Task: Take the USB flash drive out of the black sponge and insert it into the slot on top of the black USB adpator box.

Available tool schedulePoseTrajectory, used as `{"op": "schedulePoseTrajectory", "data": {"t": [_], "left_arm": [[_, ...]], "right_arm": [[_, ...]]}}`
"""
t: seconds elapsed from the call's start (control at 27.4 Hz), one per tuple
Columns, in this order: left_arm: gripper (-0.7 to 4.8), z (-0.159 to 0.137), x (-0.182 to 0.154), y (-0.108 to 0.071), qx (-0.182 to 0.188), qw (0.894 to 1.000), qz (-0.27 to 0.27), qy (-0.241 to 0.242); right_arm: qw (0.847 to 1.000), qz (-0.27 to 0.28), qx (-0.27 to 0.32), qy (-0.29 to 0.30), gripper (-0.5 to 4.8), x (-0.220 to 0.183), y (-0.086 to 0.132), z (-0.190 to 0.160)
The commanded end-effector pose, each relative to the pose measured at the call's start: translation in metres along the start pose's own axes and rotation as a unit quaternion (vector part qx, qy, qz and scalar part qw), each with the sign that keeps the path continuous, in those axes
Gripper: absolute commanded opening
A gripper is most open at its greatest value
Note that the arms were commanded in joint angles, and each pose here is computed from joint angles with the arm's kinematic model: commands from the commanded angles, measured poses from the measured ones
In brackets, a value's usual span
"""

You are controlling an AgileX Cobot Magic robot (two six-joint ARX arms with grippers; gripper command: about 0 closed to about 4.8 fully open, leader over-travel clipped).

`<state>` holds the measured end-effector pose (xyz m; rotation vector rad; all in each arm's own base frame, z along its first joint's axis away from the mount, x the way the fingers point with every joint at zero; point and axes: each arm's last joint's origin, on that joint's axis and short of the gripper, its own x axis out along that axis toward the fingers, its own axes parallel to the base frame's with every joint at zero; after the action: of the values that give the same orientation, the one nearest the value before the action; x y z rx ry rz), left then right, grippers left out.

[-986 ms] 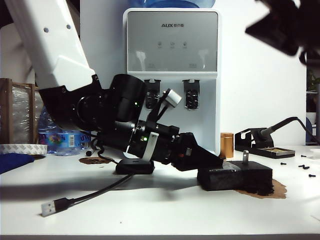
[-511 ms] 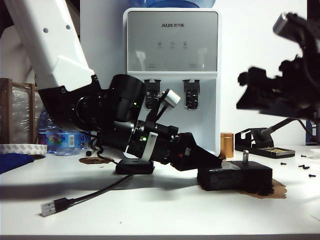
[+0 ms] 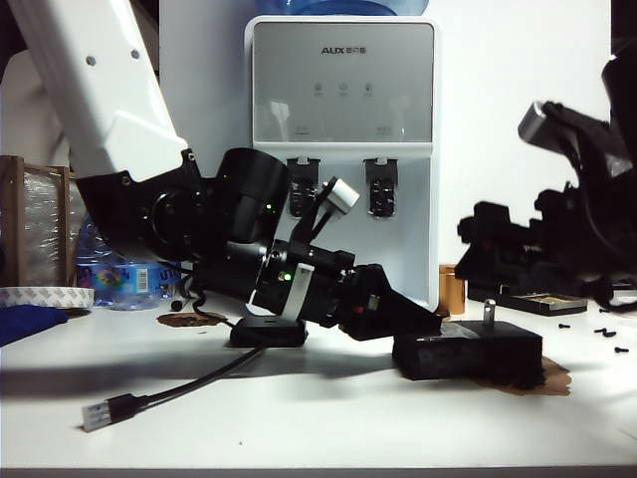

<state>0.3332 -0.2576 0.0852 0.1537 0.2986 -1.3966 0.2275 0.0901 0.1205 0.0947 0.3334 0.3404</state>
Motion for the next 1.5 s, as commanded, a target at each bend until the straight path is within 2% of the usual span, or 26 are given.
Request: {"op": "schedulePoseTrajectory", "data": {"t": [0.04,0.51,0.69,0.88,0.95,1.02,1.1,1.17,1.28,1.42,1.5], "left_arm": [[-0.05,-0.010,-0.001,0.000,-0.017,1.000,0.008,0.023],[-0.05,-0.010,-0.001,0.000,-0.017,1.000,0.006,0.022],[-0.05,-0.010,-0.001,0.000,-0.017,1.000,0.007,0.022],[-0.05,-0.010,-0.001,0.000,-0.017,1.000,0.007,0.022],[-0.05,-0.010,0.000,0.000,-0.017,1.000,0.006,0.022],[-0.05,-0.010,0.000,0.000,-0.017,1.000,0.006,0.022],[-0.05,-0.010,0.000,0.000,-0.017,1.000,0.006,0.022],[-0.05,-0.010,-0.001,0.000,-0.017,1.000,0.007,0.022],[-0.05,-0.010,0.000,0.000,-0.017,1.000,0.007,0.022],[-0.05,-0.010,-0.001,0.000,-0.017,1.000,0.007,0.023],[-0.05,-0.010,-0.001,0.000,-0.017,1.000,0.007,0.023]], "right_arm": [[1.000,-0.009,-0.001,0.006,2.88,0.003,-0.001,-0.005],[0.999,-0.010,0.002,0.031,2.87,0.013,-0.004,-0.026],[1.000,-0.006,0.005,0.010,2.87,0.019,-0.005,-0.034],[1.000,-0.006,0.012,0.014,2.87,0.022,-0.006,-0.038],[1.000,-0.003,0.010,-0.007,2.85,0.022,-0.005,-0.034],[0.999,0.002,0.010,-0.035,2.61,0.022,-0.004,-0.029],[0.999,0.003,0.009,-0.045,1.99,0.022,-0.004,-0.027],[0.999,0.003,0.007,-0.040,1.77,0.025,-0.004,-0.026],[1.000,0.011,0.005,-0.026,0.93,0.026,-0.004,-0.028],[1.000,0.020,0.002,-0.003,0.13,0.026,-0.004,-0.032],[1.000,0.022,0.003,0.004,-0.04,0.026,-0.004,-0.034]]}}
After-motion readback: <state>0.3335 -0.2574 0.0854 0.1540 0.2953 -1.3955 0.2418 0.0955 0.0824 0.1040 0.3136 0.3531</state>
